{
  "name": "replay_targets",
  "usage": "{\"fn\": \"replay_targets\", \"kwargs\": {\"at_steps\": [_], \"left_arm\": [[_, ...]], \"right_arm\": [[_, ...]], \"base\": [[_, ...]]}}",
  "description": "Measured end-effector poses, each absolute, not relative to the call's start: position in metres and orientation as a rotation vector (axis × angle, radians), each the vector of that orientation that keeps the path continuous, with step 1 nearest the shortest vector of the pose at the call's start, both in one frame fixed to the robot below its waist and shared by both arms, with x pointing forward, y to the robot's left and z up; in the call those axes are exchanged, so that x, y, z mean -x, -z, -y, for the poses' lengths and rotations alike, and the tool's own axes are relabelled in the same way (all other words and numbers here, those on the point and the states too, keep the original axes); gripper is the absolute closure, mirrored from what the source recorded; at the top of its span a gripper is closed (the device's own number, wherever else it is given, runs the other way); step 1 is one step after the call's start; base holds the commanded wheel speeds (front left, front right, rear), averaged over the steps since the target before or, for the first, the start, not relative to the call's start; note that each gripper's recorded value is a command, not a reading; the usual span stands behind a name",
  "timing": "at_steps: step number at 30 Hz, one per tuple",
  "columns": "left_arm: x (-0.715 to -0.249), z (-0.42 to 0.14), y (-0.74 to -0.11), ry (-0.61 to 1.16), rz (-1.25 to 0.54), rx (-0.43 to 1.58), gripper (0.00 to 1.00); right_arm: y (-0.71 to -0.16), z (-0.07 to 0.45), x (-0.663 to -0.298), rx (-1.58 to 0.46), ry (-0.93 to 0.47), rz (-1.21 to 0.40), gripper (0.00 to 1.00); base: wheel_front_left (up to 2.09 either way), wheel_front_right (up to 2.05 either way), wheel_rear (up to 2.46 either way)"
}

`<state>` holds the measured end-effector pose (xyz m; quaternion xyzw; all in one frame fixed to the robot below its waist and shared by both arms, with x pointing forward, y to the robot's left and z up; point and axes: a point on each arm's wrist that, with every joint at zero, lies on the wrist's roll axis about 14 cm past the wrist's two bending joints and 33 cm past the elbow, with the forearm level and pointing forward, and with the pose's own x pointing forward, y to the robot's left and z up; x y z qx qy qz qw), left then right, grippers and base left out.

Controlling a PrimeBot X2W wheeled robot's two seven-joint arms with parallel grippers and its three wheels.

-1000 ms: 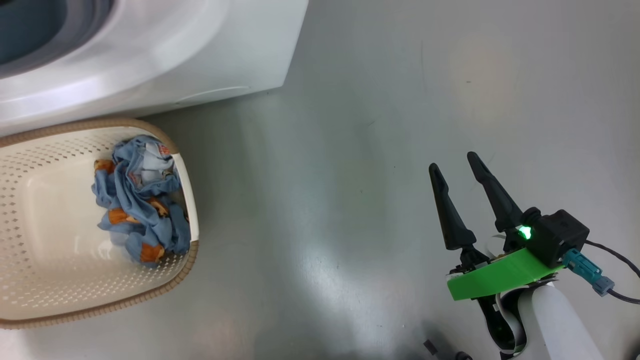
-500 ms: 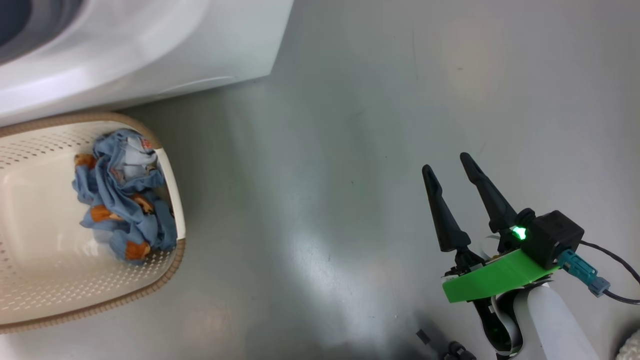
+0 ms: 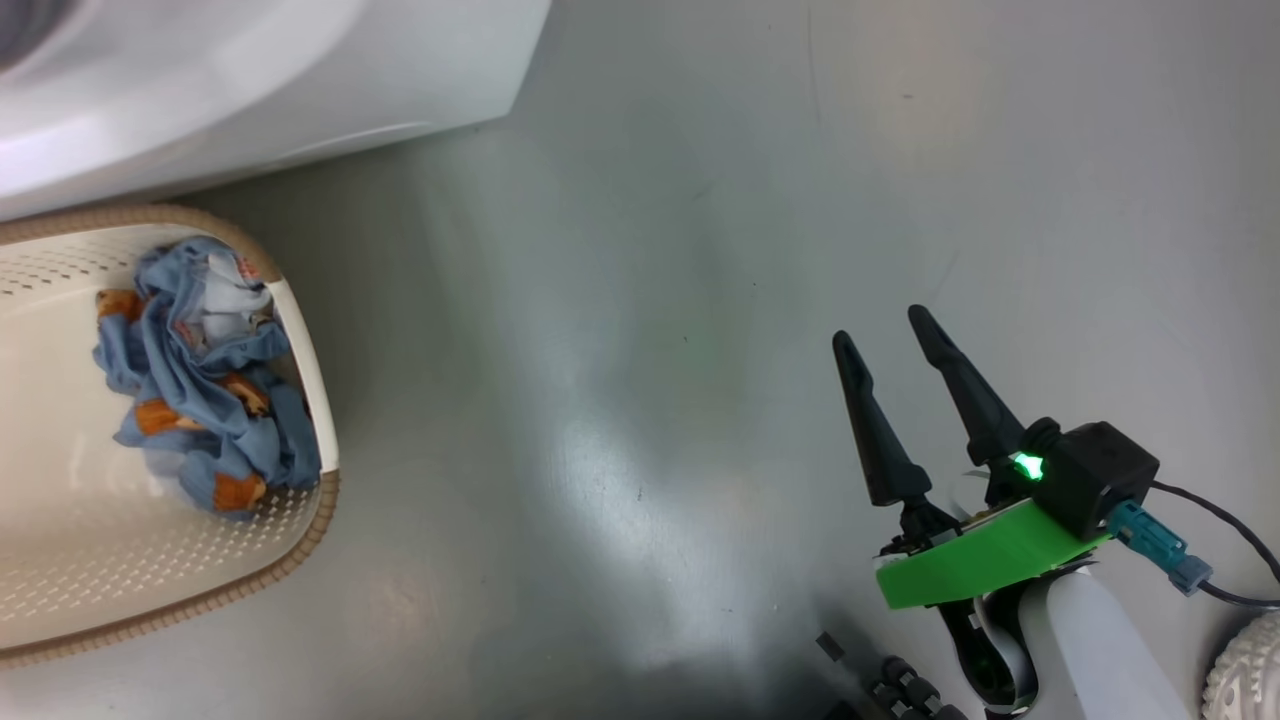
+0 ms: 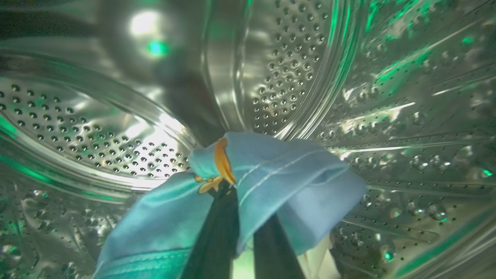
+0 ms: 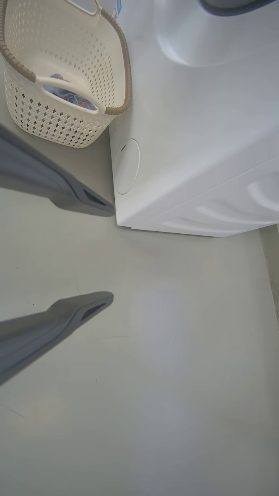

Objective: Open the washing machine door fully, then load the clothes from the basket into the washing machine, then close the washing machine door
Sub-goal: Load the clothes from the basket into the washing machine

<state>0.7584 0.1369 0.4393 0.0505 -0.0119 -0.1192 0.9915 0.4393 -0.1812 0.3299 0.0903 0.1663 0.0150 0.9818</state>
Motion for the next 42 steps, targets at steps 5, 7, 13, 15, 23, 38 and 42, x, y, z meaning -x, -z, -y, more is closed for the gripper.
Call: {"fn": "replay_targets", "kwargs": {"at_steps": [5, 7, 13, 15, 23, 38, 42], "left_arm": [[-0.761, -0.142, -0.416, 0.229, -0.079, -0.101, 1.00], [-0.759, -0.145, -0.403, 0.218, -0.143, -0.076, 1.00], [-0.757, -0.148, -0.394, 0.209, -0.209, -0.062, 1.00], [-0.758, -0.147, -0.398, 0.211, -0.201, -0.054, 1.00], [-0.755, -0.157, -0.409, 0.190, -0.155, -0.041, 0.00], [-0.721, -0.165, -0.419, 0.158, -0.107, 0.010, 0.00], [-0.709, -0.166, -0.426, 0.148, -0.092, 0.034, 0.00]], "right_arm": [[-0.326, 0.179, -0.438, -0.183, -0.034, -0.346, 0.00], [-0.326, 0.180, -0.437, -0.183, -0.034, -0.347, 0.00], [-0.328, 0.179, -0.438, -0.185, -0.036, -0.343, 0.00], [-0.328, 0.178, -0.438, -0.186, -0.038, -0.342, 0.00], [-0.332, 0.176, -0.442, -0.190, -0.043, -0.326, 0.00], [-0.349, 0.172, -0.454, -0.185, -0.058, -0.269, 0.00], [-0.355, 0.165, -0.459, -0.184, -0.083, -0.248, 0.00]], "base": [[0.00, 0.00, 0.00], [0.00, 0.00, 0.00], [0.00, 0.00, 0.00], [0.00, 0.00, 0.00], [0.00, 0.00, 0.00], [0.00, 0.00, 0.00], [0.00, 0.00, 0.00]]}}
